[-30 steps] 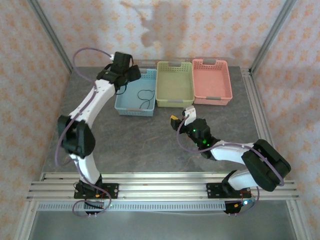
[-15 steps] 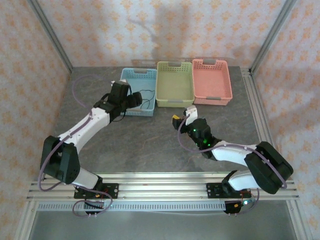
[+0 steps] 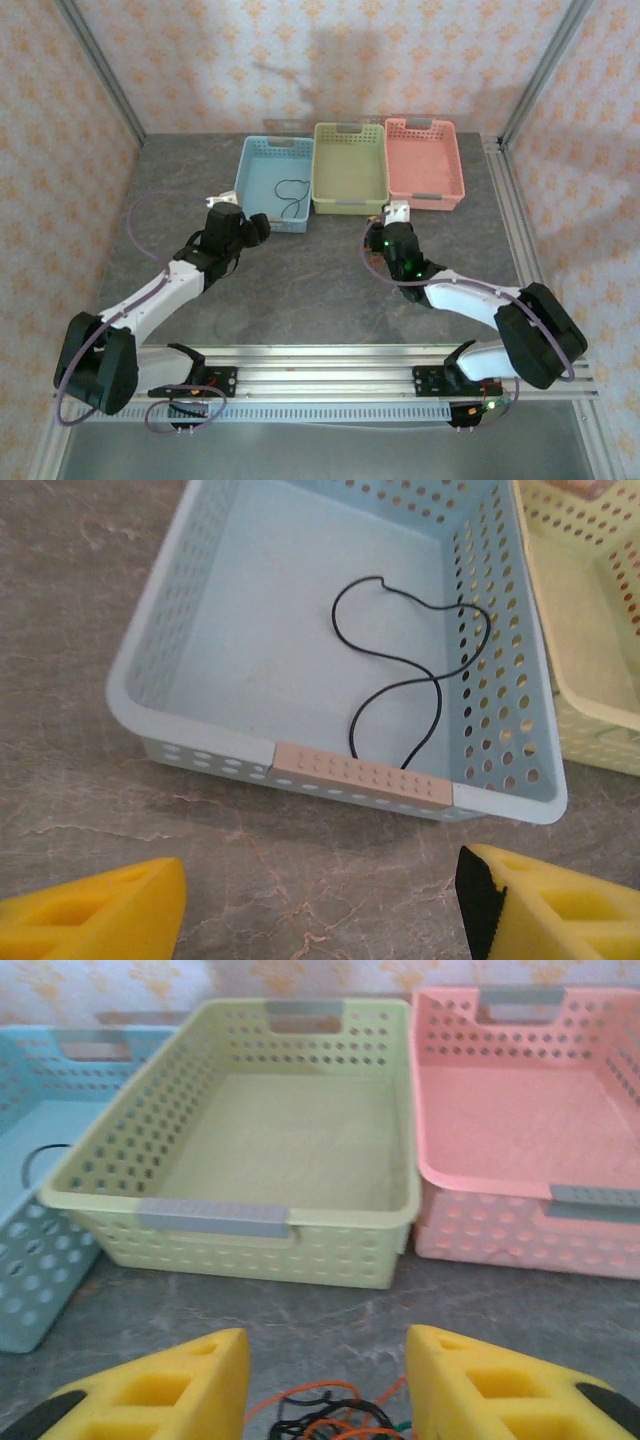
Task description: Untangle the cables
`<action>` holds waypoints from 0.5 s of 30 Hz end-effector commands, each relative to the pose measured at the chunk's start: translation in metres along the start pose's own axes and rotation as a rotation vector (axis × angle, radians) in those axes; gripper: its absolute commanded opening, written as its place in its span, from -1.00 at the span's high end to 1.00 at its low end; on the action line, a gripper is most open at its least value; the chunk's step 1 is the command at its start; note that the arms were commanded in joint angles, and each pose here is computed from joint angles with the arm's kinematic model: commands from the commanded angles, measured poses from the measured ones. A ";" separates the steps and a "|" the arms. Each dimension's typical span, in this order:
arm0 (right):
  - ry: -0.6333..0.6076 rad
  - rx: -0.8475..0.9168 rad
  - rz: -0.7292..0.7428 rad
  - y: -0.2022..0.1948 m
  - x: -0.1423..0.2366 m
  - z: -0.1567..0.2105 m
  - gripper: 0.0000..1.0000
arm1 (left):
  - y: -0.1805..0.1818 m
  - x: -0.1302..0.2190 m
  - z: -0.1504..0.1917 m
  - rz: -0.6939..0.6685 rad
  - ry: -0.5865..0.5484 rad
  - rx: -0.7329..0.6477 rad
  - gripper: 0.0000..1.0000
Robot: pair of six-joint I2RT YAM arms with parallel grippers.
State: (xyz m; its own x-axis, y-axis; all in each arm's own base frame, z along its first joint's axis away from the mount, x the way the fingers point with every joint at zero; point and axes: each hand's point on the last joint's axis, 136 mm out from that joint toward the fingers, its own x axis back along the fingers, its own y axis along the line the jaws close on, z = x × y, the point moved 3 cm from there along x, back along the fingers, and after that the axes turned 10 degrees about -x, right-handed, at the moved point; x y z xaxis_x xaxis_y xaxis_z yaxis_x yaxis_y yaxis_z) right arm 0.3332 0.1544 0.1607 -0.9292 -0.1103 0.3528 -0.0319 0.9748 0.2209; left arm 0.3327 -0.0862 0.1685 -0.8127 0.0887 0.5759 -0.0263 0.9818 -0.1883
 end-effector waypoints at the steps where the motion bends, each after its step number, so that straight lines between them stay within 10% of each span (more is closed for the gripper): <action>1: 0.115 -0.052 0.037 -0.011 -0.014 0.018 0.11 | 0.007 0.002 -0.014 -0.048 -0.072 0.021 -0.44; 15: 0.429 -0.017 0.088 -0.007 -0.052 0.066 0.06 | 0.006 0.000 -0.012 -0.066 -0.059 0.010 -0.36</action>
State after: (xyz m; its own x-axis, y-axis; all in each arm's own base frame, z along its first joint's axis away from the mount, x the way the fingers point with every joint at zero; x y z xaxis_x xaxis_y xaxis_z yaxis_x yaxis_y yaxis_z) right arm 0.3620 0.1652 0.0942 -0.7566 -0.1064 0.6452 0.0374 0.9780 0.2051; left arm 0.3355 -0.0796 0.1712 -0.8279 0.0392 0.5595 -0.0685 0.9830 -0.1701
